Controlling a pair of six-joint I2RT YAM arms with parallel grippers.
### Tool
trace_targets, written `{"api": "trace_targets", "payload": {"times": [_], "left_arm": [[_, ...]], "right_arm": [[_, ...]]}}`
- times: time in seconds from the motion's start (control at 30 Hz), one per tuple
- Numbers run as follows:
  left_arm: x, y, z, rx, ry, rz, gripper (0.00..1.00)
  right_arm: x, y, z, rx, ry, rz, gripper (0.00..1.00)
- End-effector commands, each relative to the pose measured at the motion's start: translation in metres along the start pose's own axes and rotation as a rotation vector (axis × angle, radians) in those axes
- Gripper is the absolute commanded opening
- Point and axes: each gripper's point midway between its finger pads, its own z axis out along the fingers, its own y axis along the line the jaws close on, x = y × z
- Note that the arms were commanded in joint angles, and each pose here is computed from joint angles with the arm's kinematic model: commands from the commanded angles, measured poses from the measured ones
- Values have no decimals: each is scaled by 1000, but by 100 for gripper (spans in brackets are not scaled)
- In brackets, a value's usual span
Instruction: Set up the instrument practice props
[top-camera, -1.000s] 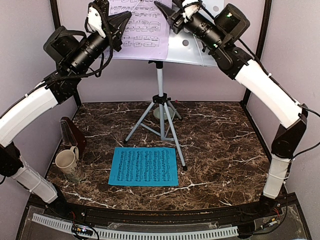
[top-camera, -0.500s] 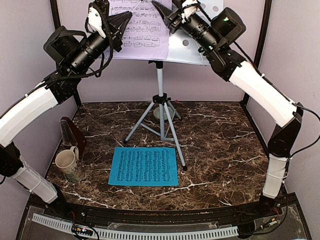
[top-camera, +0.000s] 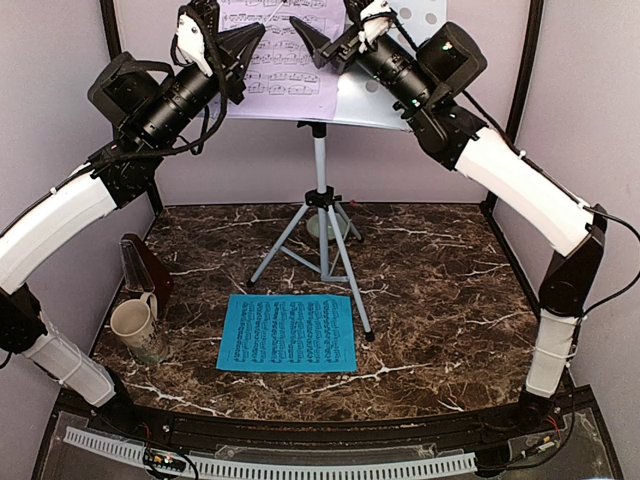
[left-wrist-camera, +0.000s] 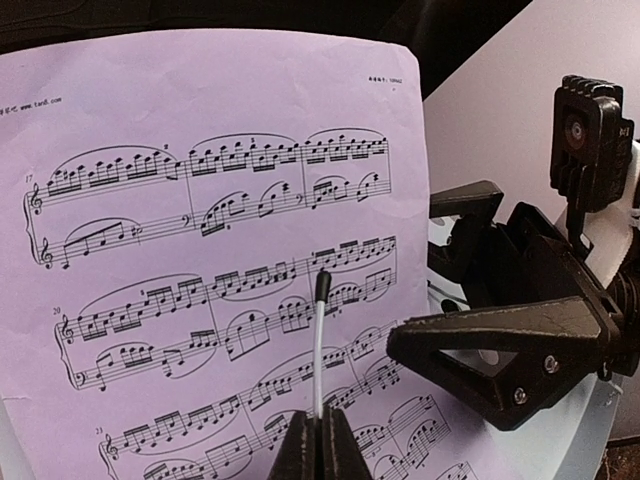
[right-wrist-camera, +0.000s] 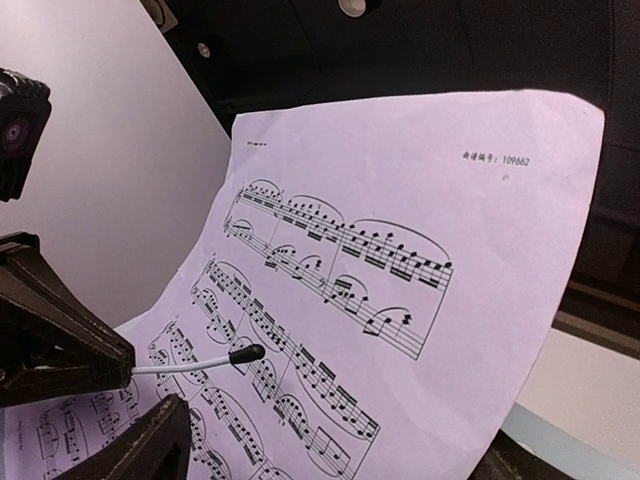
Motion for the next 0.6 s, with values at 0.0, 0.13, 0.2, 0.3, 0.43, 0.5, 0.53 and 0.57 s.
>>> {"api": "trace_targets", "payload": {"times": [0.0, 0.13, 0.2, 0.3, 0.43, 0.5, 0.53, 0.57], "left_arm": [[-36, 12, -6, -27, -98, 25, 0], [-36, 12, -6, -29, -95, 26, 0], [-35, 13, -6, -34, -92, 26, 0], [-34, 13, -7, -36, -86, 27, 0], [-33, 13, -7, -38, -83, 30, 0], [-32, 14, -7, -39, -82, 33, 0], [-33, 14, -7, -41, -83, 35, 0], [-33, 14, -7, -42, -82, 37, 0]], "right_arm": [[-22, -29, -11, 86, 3, -13, 88], [-27, -35, -17, 101, 19, -18, 92], [-26, -35, -21, 104, 35, -15, 93], [-24, -37, -26, 112, 61, -10, 94], [-27, -41, -36, 126, 86, 20, 95], [-28, -39, -40, 124, 101, 41, 93], [-29, -39, -42, 126, 114, 50, 91], [-29, -39, -43, 132, 132, 61, 89]]}}
